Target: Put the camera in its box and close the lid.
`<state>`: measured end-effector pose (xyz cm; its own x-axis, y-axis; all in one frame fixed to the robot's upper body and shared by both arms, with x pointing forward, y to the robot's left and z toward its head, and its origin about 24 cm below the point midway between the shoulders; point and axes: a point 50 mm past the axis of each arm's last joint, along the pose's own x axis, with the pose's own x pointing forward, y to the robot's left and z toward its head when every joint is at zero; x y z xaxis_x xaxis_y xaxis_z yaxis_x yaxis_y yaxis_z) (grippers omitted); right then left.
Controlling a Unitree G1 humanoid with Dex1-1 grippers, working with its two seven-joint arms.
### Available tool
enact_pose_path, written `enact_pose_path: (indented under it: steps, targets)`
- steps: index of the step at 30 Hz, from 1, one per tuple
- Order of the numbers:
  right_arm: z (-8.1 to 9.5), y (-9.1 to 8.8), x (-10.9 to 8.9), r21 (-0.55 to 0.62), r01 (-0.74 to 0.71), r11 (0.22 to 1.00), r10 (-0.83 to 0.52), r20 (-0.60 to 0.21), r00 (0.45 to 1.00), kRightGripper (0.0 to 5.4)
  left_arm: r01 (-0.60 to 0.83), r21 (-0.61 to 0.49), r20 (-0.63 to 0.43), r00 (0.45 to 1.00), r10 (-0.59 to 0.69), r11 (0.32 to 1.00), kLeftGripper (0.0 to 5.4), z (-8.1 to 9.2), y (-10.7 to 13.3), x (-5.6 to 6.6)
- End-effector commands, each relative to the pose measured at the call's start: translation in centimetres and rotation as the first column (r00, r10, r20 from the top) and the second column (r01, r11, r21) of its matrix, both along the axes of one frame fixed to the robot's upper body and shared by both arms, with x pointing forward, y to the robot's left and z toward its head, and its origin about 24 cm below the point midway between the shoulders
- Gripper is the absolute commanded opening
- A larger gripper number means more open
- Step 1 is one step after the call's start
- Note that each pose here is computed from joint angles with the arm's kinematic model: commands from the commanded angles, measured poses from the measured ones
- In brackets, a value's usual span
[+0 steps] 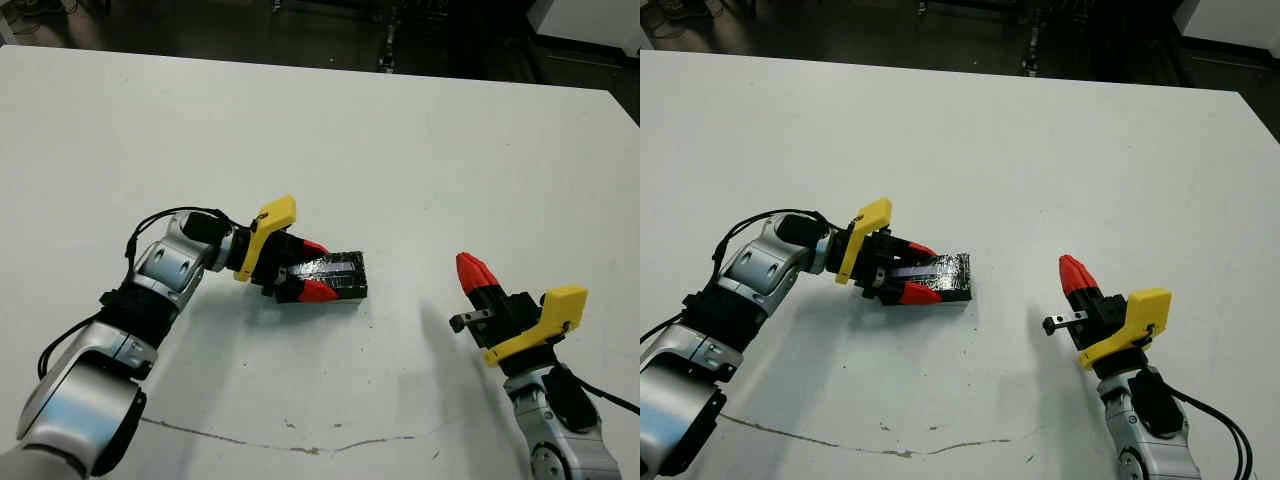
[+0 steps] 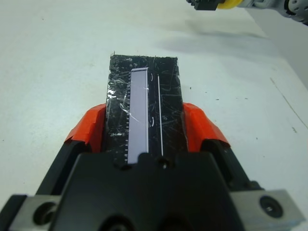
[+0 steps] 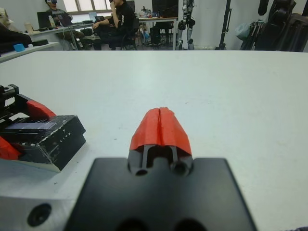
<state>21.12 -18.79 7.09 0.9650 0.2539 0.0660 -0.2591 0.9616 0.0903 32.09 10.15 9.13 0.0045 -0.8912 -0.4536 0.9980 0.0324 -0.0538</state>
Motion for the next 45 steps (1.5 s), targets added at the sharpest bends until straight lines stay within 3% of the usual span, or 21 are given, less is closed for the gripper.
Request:
enact_pose_path:
  steps: [1,7,12,16,27,38,45]
  targets:
    - [-0.1,-0.3,-0.1,-0.005,0.009,1.000,-0.009,-0.006,1.000,0.00,0.060,0.066,-0.072,0.996,-0.056,0.996,3.16,-2.8,-2.2,-1.4]
    - [0.0,-0.3,-0.1,-0.010,0.008,1.000,-0.008,-0.005,1.000,0.00,0.052,0.119,-0.068,0.997,-0.044,0.992,3.16,-3.2,-1.8,-1.2]
    - [0.0,-0.3,-0.1,-0.005,0.006,1.000,-0.006,-0.009,1.000,0.00,0.007,0.192,0.010,1.000,-0.009,0.981,3.16,-3.4,-1.6,-1.1]
    - [0.0,-0.3,-0.1,-0.002,0.009,1.000,-0.009,-0.007,1.000,0.00,-0.006,0.259,0.120,0.992,-0.026,0.966,3.80,-3.5,-1.8,-1.0]
    - [0.0,-0.2,-0.1,0.002,-0.001,1.000,0.001,-0.003,1.000,0.00,-0.034,0.305,0.156,0.988,-0.014,0.952,5.39,-3.7,-1.1,-1.0]
    - [-0.1,-0.2,-0.2,0.005,0.007,1.000,-0.007,-0.013,1.000,0.00,-0.062,0.295,0.165,0.986,0.013,0.953,5.40,-3.2,1.1,-0.8]
    - [-0.1,-0.2,-0.1,0.005,0.002,1.000,-0.002,-0.009,1.000,0.00,-0.146,0.278,0.129,0.985,0.114,0.949,5.40,-2.0,5.1,-1.6]
